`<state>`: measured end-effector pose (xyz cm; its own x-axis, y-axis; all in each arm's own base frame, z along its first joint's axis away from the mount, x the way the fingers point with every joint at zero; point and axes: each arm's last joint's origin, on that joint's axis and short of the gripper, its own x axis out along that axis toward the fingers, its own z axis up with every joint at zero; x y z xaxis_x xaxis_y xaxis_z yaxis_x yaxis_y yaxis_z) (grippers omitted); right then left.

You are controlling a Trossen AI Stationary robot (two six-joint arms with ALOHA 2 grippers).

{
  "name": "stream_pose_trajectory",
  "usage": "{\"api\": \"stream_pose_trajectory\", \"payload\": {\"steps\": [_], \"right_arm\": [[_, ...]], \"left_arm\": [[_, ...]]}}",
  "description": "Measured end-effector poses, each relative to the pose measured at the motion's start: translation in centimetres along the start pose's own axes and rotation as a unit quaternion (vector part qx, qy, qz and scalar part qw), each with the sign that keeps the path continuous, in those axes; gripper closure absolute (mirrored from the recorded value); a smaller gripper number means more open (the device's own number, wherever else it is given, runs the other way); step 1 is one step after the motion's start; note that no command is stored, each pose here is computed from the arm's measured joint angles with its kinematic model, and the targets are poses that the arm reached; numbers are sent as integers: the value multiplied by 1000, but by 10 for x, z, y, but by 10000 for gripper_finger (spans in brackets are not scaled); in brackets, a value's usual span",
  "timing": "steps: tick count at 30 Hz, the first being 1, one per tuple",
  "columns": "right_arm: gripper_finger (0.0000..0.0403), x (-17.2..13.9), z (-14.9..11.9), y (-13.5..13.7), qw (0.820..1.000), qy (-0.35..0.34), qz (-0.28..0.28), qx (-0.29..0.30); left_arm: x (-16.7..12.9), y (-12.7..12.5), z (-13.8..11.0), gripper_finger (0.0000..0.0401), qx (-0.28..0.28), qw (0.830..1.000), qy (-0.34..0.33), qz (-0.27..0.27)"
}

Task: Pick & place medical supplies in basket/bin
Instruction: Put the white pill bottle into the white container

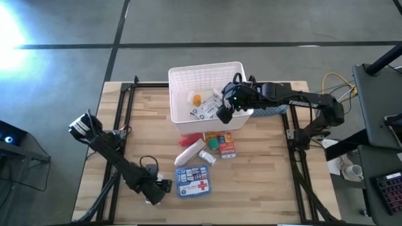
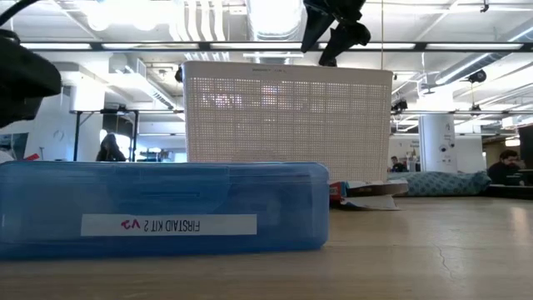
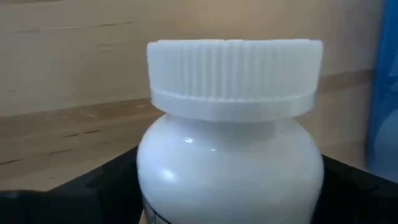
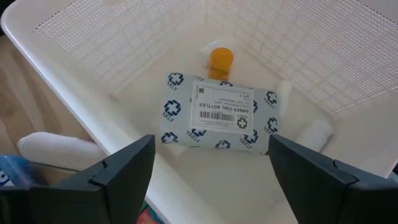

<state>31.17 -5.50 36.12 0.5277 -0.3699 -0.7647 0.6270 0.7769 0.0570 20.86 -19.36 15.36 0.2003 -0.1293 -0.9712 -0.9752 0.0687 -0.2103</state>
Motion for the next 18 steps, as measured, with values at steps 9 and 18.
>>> {"api": "stream_pose_trajectory", "payload": {"steps": [9, 18], "right_arm": [[113, -11, 0, -4, 1000, -17, -6, 3], [115, -57, 0, -15, 992, -114, -62, -3]], "left_arm": [[-18, -1, 1, 118, 25, 998, -37, 34], [-115, -20, 6, 120, 41, 975, -192, -103]]}}
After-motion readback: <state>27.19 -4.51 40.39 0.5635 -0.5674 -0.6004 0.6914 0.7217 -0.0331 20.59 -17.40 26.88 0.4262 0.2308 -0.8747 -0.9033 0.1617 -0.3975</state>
